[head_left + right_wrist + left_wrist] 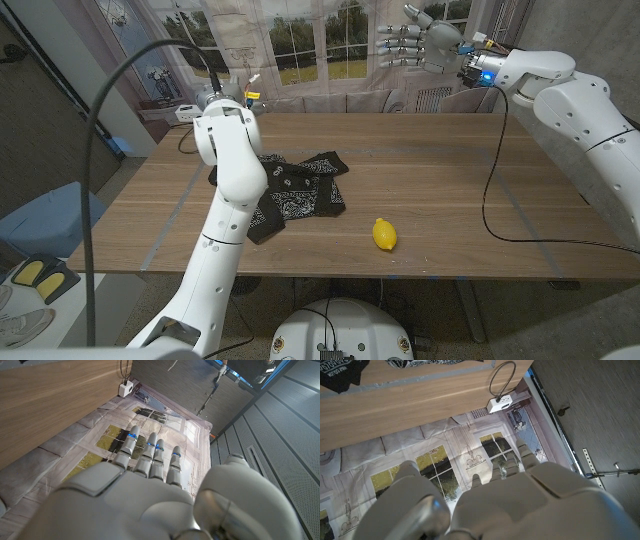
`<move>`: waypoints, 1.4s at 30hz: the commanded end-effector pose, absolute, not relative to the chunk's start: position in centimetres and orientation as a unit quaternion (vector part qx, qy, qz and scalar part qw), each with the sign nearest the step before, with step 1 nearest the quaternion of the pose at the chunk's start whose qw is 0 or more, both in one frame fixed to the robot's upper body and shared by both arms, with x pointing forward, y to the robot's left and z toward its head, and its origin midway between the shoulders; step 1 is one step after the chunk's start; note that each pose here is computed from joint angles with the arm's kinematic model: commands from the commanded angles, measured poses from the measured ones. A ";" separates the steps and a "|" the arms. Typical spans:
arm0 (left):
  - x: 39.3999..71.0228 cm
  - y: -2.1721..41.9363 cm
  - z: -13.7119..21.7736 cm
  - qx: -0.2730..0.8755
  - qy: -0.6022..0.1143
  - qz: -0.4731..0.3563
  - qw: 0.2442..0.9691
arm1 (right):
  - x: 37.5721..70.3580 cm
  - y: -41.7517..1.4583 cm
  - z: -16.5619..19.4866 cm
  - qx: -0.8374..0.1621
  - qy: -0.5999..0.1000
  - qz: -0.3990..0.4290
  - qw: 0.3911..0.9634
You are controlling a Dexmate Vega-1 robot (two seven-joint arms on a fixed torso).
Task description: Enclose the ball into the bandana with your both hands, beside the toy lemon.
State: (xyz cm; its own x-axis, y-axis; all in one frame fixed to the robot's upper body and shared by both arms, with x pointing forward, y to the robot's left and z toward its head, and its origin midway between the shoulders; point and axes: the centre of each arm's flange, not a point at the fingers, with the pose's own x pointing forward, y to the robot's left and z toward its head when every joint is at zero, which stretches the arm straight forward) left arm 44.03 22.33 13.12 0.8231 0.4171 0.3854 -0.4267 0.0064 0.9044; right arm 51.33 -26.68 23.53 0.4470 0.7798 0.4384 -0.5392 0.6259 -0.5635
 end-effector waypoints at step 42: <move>53.9 21.3 4.0 0.680 0.076 0.151 0.713 | 51.9 -26.7 23.6 -0.153 -0.367 0.409 0.821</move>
